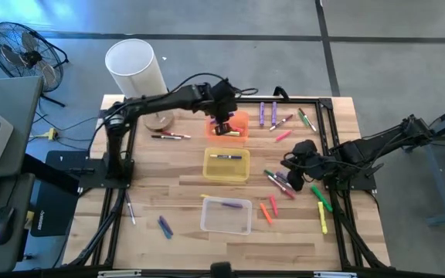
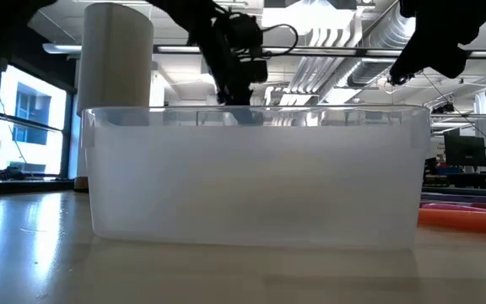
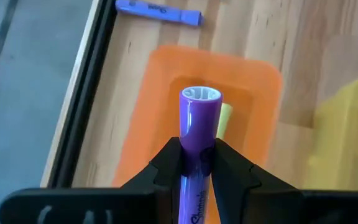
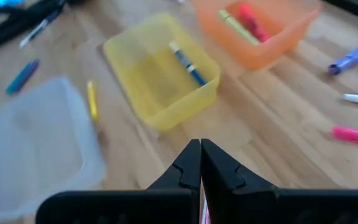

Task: Pick & Place Markers
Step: Put the purple highlighter pen into the orange bin, then put the bottom light purple highlighter pen into the orange bin

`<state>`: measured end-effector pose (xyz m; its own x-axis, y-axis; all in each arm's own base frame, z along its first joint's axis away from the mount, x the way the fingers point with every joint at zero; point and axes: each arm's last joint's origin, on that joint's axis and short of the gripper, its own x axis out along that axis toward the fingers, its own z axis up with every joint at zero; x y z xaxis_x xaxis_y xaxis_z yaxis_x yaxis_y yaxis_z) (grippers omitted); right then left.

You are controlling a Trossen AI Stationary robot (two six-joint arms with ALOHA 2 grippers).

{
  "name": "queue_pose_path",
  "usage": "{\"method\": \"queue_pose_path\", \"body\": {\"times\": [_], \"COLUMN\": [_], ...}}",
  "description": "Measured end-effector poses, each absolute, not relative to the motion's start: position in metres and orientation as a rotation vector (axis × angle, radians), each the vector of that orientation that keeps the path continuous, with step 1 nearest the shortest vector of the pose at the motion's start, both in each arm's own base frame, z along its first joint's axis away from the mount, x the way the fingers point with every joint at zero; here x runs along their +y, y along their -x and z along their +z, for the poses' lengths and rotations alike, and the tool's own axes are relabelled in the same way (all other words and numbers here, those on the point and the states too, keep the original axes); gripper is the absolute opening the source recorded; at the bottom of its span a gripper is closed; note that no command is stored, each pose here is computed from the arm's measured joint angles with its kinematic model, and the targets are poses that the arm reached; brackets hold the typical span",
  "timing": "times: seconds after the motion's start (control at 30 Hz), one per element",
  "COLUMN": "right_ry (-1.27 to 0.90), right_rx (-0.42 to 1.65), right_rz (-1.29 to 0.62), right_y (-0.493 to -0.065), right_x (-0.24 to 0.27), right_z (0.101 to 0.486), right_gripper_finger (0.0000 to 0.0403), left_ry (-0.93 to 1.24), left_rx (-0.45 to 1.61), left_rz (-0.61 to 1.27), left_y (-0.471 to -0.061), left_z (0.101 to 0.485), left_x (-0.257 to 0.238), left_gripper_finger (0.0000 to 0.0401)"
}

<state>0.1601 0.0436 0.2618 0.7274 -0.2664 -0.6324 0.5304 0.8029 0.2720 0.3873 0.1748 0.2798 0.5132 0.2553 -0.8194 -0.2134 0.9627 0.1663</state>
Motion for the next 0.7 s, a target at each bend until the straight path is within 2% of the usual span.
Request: {"method": "queue_pose_path", "body": {"times": [0.2, 0.47, 0.7], "right_ry": [-0.518, -0.545, -0.54], "right_rx": [0.547, 0.506, 0.508], "right_rz": [-0.547, -0.592, -0.592], "right_y": [-0.16, -0.16, -0.16], "right_x": [0.041, 0.04, 0.04], "right_z": [0.263, 0.263, 0.263], "right_gripper_finger": [0.0, 0.0, 0.0], "left_ry": [-0.05, -0.06, -0.058], "left_rx": [1.035, 1.026, 1.067], "left_rz": [0.239, 0.25, 0.247], "left_y": [-0.404, -0.407, -0.404], "left_z": [0.253, 0.253, 0.266], "left_x": [0.193, 0.194, 0.193], "left_gripper_finger": [0.0057, 0.0141, 0.0151]}}
